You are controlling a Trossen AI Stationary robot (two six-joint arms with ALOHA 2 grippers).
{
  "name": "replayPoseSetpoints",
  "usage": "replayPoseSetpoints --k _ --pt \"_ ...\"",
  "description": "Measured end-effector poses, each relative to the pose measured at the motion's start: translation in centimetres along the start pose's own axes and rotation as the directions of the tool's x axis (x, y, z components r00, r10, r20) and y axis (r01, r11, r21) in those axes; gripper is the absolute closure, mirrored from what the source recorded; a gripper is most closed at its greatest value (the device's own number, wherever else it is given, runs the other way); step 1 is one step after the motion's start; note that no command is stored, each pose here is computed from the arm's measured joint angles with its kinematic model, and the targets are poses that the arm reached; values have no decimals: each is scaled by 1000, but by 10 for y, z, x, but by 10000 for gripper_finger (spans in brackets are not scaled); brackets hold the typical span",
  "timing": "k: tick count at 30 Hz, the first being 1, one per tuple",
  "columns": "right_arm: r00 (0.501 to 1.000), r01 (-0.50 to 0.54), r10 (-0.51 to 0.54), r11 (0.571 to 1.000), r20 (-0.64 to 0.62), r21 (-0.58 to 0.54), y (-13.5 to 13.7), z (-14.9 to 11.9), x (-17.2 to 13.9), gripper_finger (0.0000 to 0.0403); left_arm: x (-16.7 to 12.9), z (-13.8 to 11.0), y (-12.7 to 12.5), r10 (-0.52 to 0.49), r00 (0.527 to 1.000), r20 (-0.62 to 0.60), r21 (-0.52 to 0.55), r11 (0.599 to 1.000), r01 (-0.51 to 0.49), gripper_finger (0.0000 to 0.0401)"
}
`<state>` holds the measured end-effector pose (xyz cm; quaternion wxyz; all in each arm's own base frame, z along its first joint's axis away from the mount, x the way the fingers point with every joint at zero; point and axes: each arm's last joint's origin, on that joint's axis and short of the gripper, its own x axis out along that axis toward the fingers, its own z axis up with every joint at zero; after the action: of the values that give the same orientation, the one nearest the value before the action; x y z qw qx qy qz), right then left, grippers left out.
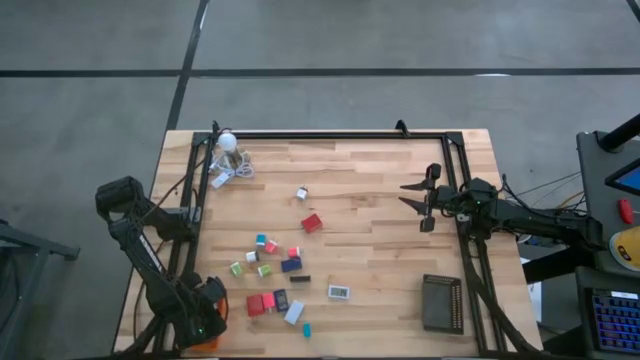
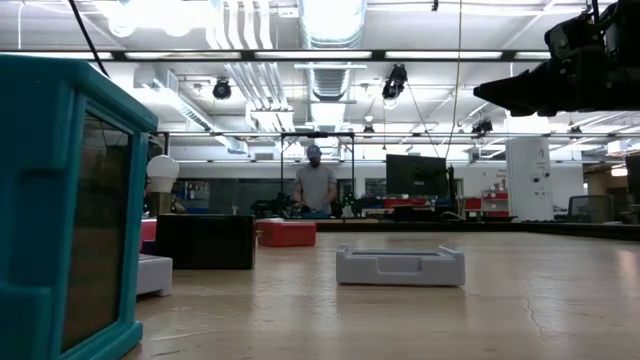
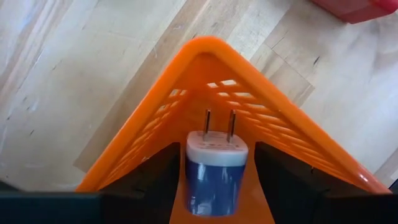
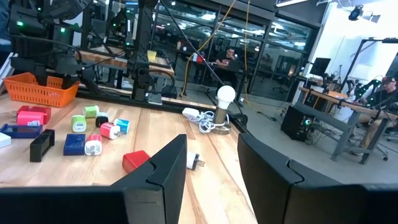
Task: Pick & Place Office items
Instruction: Put the left green charger adapter into the orange bin
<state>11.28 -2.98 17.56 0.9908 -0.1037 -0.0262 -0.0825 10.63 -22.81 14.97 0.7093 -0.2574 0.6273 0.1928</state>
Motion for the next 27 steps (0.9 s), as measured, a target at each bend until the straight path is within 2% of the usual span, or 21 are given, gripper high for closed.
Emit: replayPoseSetpoints --k 12,19,27 --pt "1000 0 0 1000 0 0 0 0 0 264 -5 0 -2 -28 1000 -9 -2 1000 28 188" --pt "1000 0 0 1000 0 0 0 0 0 264 -33 5 2 -106 994 -20 -23 994 106 189" --pt "1000 0 0 1000 0 0 0 0 0 264 -67 32 16 -200 979 50 -124 971 205 190"
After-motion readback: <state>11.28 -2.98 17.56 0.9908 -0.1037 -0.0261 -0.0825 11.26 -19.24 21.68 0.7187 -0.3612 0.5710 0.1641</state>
